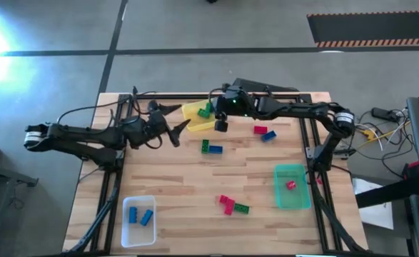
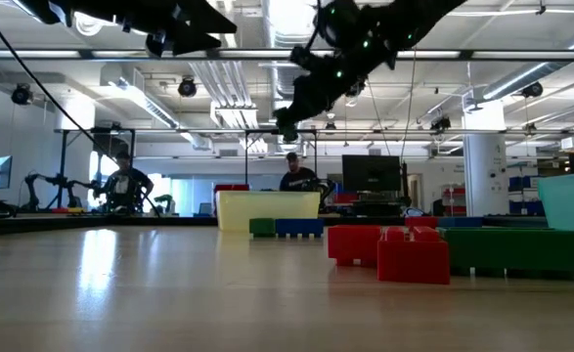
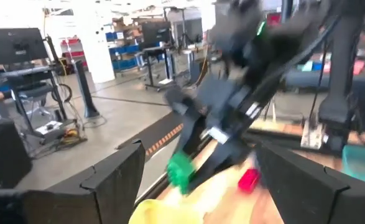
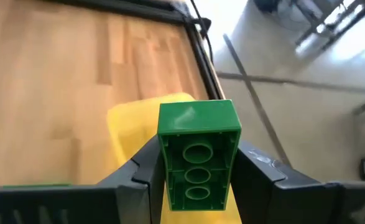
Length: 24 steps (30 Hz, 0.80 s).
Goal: Sort & place blocks by color
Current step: Put the green game piece into the yellow bin
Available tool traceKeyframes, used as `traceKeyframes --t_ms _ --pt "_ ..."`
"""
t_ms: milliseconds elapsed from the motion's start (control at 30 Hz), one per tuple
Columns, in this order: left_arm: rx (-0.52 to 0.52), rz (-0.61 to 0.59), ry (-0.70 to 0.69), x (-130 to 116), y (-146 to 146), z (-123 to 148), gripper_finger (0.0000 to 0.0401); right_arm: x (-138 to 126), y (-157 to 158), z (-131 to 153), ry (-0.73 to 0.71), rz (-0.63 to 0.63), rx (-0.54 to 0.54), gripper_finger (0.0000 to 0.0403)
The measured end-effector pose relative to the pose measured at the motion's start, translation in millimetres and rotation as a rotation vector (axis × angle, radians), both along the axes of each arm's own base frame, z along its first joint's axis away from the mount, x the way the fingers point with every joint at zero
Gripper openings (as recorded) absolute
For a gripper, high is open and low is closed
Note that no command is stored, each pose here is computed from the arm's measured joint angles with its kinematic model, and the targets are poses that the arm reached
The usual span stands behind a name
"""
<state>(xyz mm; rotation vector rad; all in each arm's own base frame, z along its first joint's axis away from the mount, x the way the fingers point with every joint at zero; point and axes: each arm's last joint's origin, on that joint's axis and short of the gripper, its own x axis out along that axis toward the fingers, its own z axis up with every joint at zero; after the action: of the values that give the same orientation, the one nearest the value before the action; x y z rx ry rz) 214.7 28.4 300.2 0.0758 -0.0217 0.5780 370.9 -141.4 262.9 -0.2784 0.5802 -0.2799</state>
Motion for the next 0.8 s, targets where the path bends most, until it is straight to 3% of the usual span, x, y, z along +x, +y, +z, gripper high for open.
traceKeyframes --t_ms 267,633,800 --pt "-0.026 -0.001 -0.019 4 0 -2 0.0293 25 -44 -68 0.033 -0.110 0.090 0.0123" --pt "-0.014 0.002 -0.080 4 0 4 0.0293 52 -62 -78 0.010 -0.182 0.176 0.0125" --pt "-0.014 0.003 -0.082 4 0 4 0.0293 54 -64 -82 0.033 -0.203 0.214 0.0173"
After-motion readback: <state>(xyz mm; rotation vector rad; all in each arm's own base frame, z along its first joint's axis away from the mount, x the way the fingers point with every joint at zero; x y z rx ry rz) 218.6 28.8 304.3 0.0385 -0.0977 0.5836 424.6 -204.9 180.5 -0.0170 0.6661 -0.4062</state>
